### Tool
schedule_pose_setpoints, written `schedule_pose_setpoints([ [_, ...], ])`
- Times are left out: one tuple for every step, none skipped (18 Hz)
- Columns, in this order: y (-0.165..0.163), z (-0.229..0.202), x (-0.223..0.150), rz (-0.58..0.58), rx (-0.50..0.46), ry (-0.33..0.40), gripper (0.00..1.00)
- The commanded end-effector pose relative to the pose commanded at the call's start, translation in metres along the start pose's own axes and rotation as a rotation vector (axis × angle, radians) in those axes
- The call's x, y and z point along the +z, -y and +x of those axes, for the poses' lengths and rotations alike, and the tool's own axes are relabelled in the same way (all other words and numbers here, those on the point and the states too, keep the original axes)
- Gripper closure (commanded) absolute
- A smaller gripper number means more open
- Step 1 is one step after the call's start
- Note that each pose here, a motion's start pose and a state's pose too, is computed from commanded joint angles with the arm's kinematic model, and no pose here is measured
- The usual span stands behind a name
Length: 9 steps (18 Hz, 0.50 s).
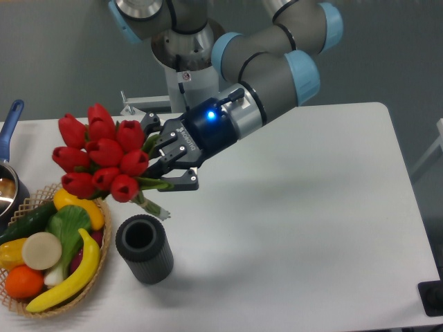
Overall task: Insert the flowers into the vase
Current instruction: 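Carry the tulips toward the black vase and tilt stems downward, then lower the tulip stems into the black vase opening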
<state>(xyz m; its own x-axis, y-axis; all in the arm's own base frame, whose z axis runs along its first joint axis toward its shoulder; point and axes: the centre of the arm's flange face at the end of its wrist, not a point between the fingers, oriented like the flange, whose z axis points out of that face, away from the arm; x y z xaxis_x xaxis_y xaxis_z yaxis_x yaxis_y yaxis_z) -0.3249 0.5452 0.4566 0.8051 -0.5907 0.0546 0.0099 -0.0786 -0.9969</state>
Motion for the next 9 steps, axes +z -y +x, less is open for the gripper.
schedule_pose_setpoints([
  [-0.002, -0.001, 0.003, 0.009, -0.001, -0.009, 0.71],
  [-0.004, -0.005, 0.005, 0.011, -0.003, -0.013, 0.71],
  [-0.006, -0.006, 0.006, 0.011, -0.007, -0.015, 0.71],
  [-0.005, -0.006, 0.008, 0.010, -0.004, -0.018, 0.71],
  [-0.004, -0.006, 0.009, 0.010, -0.002, -0.019, 0.71],
  [-0.004, -0.006, 0.009, 0.010, -0.002, -0.019, 0.71],
  [-0.005, -0.006, 0.010, 0.010, -0.004, -0.021, 0.71],
  [-0.007, -0.007, 0.010, 0.012, -0.007, -0.022, 0.71],
  [-0.013, -0.009, 0.013, 0.011, -0.017, -0.027, 0.71],
])
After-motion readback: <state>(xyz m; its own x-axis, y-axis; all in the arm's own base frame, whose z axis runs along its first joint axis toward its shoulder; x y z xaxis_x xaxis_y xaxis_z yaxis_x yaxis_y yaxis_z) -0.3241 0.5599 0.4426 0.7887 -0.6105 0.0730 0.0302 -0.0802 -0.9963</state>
